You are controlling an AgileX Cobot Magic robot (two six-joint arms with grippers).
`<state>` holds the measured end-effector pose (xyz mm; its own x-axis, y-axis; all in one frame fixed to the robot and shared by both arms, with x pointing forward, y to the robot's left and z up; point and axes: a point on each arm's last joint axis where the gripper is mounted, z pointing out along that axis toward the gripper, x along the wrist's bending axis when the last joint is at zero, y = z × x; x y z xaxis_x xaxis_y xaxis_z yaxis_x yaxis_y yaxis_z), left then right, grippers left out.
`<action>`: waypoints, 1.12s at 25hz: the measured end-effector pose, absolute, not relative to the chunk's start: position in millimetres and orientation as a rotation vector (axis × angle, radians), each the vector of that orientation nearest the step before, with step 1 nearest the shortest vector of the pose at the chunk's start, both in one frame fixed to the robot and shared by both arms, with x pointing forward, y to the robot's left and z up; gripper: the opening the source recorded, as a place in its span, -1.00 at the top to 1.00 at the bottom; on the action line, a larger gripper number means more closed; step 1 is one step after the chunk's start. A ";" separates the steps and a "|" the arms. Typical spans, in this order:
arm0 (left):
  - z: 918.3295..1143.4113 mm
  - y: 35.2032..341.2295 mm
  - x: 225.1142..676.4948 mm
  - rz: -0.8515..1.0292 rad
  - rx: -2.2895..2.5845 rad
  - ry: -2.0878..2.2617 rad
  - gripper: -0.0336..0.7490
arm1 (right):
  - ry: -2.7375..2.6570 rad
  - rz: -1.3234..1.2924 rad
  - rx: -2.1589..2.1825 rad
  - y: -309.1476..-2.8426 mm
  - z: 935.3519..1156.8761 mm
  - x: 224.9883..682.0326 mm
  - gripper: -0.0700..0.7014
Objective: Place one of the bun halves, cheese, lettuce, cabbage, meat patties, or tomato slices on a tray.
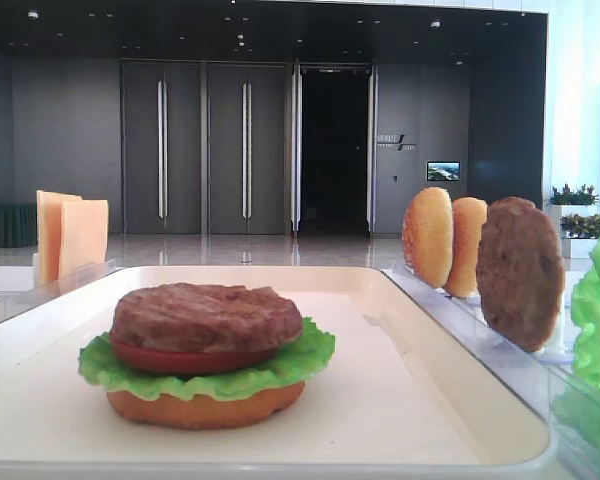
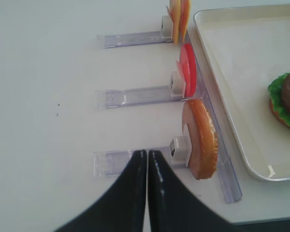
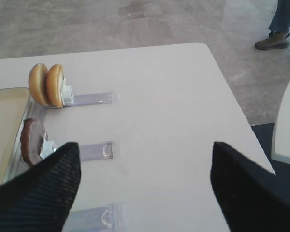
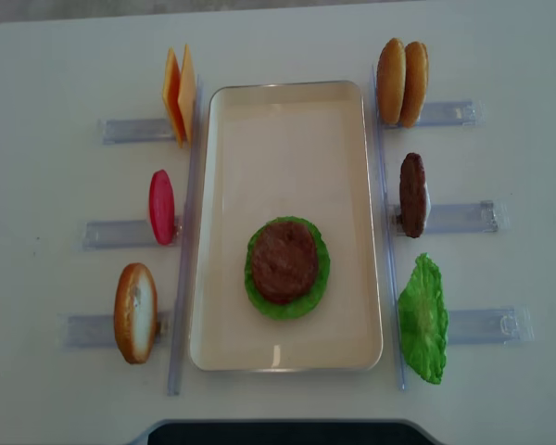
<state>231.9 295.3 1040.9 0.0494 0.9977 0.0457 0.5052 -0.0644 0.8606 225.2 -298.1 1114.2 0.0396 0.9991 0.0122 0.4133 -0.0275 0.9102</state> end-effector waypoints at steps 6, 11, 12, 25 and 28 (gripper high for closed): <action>1040.9 295.3 231.9 0.925 1.652 1.532 0.92 | 1.482 0.960 1.550 -297.8 1076.5 215.5 -0.62; 1040.9 295.3 231.9 0.925 1.652 1.532 0.92 | 1.497 0.947 1.561 -297.9 1071.0 217.9 -0.62; 1040.9 295.3 231.9 0.925 1.652 1.532 0.92 | 1.503 0.941 1.568 -297.9 1068.4 219.2 -0.62; 1040.9 295.3 231.9 0.925 1.652 1.532 0.92 | 1.583 0.869 1.599 -298.3 1045.6 229.6 -0.58; 1040.9 295.3 231.9 0.925 1.652 1.532 0.92 | 1.583 0.869 1.599 -298.3 1045.6 229.6 -0.58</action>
<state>231.9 295.3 1040.9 0.0494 0.9977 0.0457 0.5052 -0.0644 0.8606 229.6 -298.3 1045.6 0.0216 0.9996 -0.0205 0.5192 0.0063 0.8546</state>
